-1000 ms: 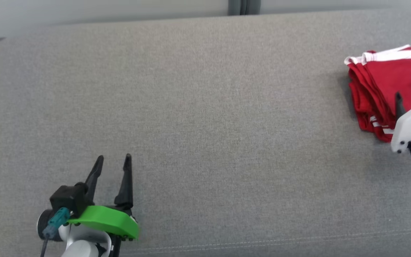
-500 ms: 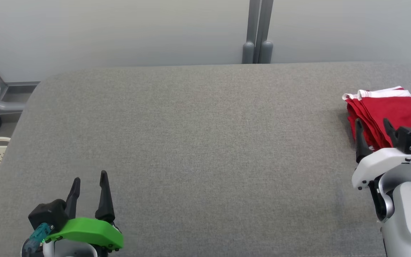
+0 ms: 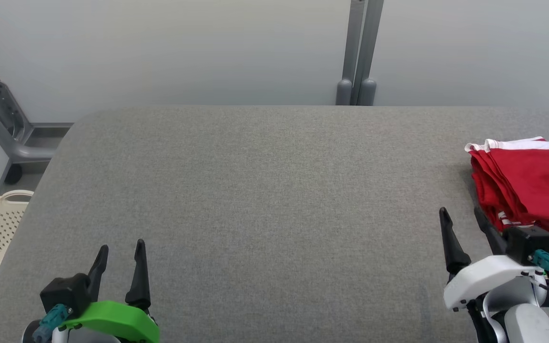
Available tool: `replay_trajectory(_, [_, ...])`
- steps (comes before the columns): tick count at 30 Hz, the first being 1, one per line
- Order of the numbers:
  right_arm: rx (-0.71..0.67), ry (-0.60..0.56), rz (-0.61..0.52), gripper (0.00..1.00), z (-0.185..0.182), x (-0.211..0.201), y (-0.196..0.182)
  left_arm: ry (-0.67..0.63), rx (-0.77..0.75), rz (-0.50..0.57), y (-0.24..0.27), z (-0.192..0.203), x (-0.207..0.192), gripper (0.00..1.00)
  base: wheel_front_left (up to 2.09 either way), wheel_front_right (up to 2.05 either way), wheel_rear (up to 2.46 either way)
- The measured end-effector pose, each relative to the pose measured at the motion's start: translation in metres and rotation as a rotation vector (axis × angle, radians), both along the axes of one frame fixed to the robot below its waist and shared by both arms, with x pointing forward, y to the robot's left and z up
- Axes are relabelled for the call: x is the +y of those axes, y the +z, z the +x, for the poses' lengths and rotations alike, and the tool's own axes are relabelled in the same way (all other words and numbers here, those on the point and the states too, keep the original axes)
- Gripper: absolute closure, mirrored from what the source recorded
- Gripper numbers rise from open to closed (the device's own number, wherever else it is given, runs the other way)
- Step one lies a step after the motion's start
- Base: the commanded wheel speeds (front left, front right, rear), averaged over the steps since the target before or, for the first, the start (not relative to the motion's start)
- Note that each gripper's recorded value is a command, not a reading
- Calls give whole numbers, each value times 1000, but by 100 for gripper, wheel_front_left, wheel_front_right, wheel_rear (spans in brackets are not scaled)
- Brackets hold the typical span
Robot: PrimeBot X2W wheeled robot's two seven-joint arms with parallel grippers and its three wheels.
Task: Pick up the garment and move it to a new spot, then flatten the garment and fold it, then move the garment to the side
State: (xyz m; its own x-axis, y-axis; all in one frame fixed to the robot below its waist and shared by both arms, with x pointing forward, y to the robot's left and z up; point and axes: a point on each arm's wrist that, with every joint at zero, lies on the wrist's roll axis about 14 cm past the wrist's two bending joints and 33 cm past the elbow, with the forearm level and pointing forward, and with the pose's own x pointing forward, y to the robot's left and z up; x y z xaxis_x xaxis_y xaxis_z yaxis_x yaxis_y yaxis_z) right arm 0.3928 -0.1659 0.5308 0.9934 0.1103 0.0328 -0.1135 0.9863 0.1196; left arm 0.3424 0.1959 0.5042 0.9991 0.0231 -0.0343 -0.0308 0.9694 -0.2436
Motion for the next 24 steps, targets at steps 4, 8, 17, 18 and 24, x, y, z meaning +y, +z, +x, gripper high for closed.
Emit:
replay_trajectory(4, [-2,-2,21,0,-12,0,-1,-8,-19,-5,1,-3,0,0,0,0,0])
replay_trajectory(8, [15,-8,35,0,-23,-2,-8,22,-15,-31,-5,-8,5,0,0,0,0])
replay_trajectory(17, [78,3,78,0,-33,3,-33,75,26,-49,-24,-17,18,0,0,0,0])
replay_trajectory(18, [88,8,77,0,-34,6,-36,78,26,-50,-24,-17,18,0,0,0,0])
replay_trajectory(24, [102,37,76,0,-30,16,-42,103,43,-49,-31,-22,26,0,0,0,0])
